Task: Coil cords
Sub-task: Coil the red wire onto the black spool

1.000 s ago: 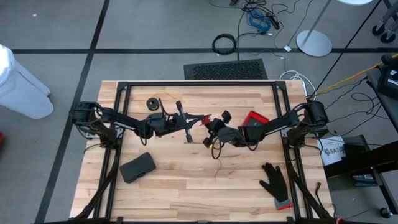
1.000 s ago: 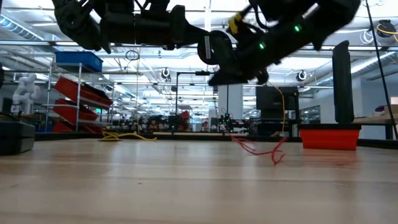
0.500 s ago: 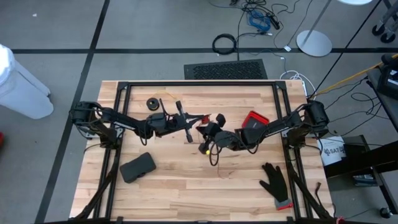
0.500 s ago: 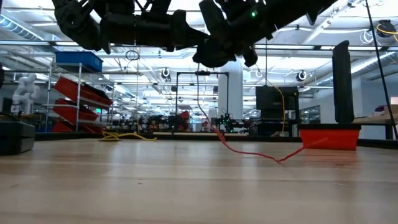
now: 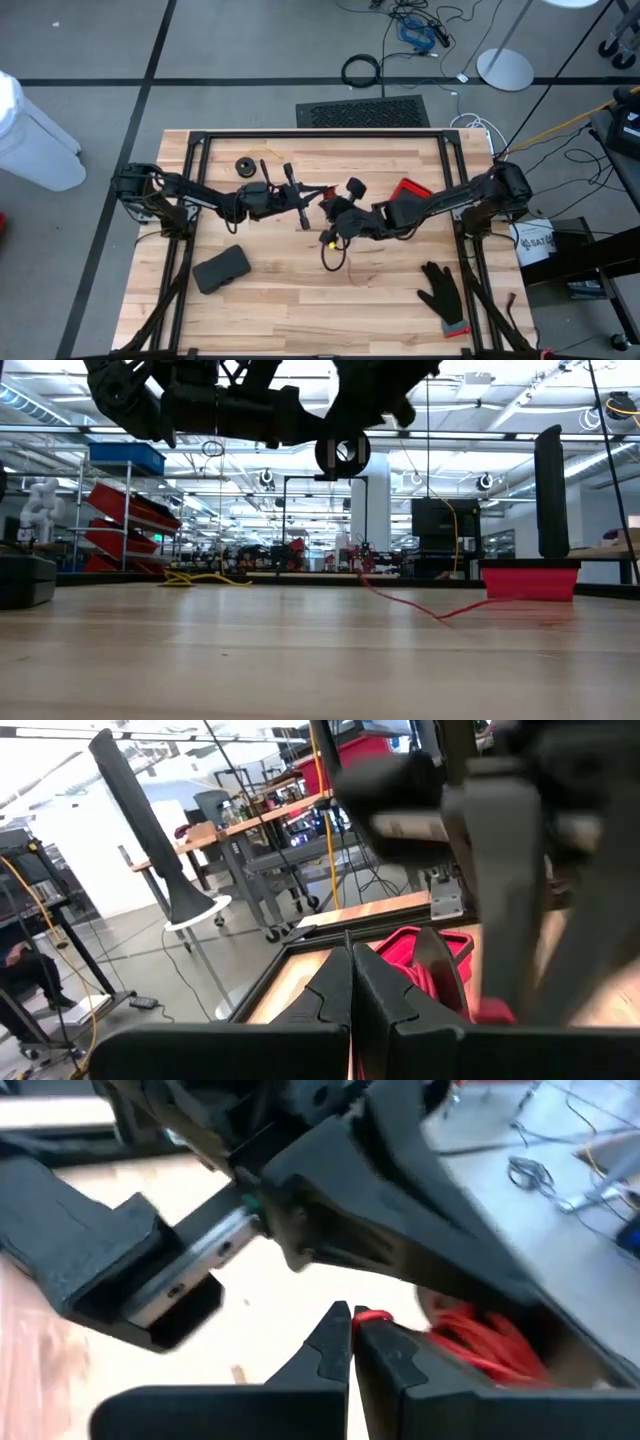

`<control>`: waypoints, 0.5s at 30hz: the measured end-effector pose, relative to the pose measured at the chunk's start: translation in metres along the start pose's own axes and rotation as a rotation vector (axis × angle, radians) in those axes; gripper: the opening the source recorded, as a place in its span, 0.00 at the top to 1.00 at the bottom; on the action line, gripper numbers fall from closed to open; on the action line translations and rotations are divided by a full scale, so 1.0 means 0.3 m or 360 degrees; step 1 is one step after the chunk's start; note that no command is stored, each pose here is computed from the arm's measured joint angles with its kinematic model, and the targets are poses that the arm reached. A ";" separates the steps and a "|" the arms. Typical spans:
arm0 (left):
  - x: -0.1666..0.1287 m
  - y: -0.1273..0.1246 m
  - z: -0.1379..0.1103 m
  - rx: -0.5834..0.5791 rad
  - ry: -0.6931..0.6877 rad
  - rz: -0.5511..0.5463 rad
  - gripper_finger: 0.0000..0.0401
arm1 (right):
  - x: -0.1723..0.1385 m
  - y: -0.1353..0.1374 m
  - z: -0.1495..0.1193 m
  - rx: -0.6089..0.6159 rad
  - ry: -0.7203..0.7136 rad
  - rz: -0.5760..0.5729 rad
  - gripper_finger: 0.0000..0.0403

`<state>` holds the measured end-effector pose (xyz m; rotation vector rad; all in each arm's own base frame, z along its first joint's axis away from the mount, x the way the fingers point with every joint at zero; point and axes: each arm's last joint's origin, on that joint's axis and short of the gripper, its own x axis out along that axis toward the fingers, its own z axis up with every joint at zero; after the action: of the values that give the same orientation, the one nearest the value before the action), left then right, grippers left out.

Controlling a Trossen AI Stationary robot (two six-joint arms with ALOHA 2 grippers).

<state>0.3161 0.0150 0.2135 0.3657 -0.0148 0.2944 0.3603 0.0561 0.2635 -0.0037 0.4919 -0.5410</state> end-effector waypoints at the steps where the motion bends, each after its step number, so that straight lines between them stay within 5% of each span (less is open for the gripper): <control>1: 0.000 0.000 0.000 0.0001 0.0002 0.0002 1.00 | -0.012 -0.008 0.011 -0.0016 0.0032 -0.0021 1.00; 15: -0.001 -0.007 0.003 0.0002 -0.0003 -0.0017 1.00 | -0.135 -0.122 0.019 -0.0149 0.0384 -0.0258 1.00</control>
<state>0.3164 0.0127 0.2136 0.3673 -0.0145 0.2834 0.3146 0.0439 0.2916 -0.0687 0.7568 -0.6812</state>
